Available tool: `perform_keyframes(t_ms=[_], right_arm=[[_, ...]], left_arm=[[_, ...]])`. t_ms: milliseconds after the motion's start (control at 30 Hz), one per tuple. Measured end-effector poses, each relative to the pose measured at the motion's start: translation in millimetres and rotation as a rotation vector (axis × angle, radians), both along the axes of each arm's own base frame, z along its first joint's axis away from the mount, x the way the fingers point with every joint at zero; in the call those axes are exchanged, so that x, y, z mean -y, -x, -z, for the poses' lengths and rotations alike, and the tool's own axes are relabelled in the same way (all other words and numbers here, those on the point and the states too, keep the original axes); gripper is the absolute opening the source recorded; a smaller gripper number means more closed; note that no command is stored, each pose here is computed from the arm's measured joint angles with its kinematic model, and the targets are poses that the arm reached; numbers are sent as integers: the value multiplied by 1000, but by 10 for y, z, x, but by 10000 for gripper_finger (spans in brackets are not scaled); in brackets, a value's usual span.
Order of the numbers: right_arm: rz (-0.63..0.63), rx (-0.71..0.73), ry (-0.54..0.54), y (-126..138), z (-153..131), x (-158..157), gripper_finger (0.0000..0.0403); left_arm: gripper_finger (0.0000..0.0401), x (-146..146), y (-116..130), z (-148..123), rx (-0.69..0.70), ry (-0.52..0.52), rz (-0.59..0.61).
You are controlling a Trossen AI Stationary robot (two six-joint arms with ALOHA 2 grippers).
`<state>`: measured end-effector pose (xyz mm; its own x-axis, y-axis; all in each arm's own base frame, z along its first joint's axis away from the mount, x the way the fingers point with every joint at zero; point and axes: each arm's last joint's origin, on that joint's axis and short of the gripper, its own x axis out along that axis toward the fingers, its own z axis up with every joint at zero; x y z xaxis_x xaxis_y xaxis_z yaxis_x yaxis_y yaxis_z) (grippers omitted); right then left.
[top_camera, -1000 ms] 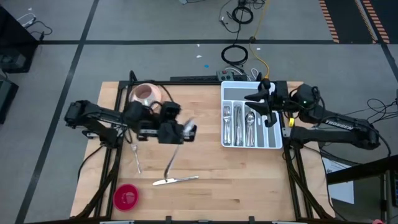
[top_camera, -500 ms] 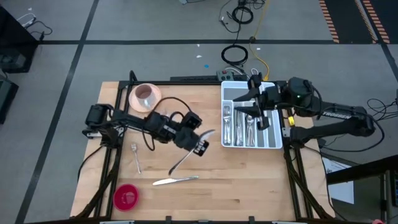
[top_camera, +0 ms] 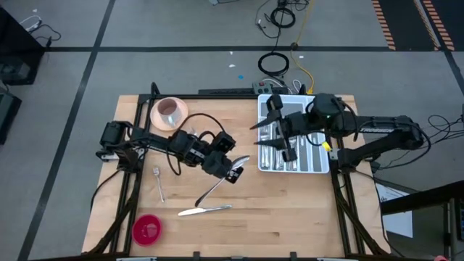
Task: Sort silverware
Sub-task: Put the silver spoon into the white silverware tray
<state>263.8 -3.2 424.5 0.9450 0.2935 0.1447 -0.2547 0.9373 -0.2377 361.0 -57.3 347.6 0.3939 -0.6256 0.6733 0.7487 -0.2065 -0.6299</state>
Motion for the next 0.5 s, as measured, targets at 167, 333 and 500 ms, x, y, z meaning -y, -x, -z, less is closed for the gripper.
perform_keyframes(t_ms=[167,333,500], right_arm=[[-61,26,33,-59,-90,-177,178],[-113,50,34,-28,-146,-321,178],[-86,52,62,-53,-121,-397,178]], left_arm=[[0,8,6,3,5,-37,26],[0,-32,3,8,7,-63,32],[0,-165,-7,14,-3,-102,36]])
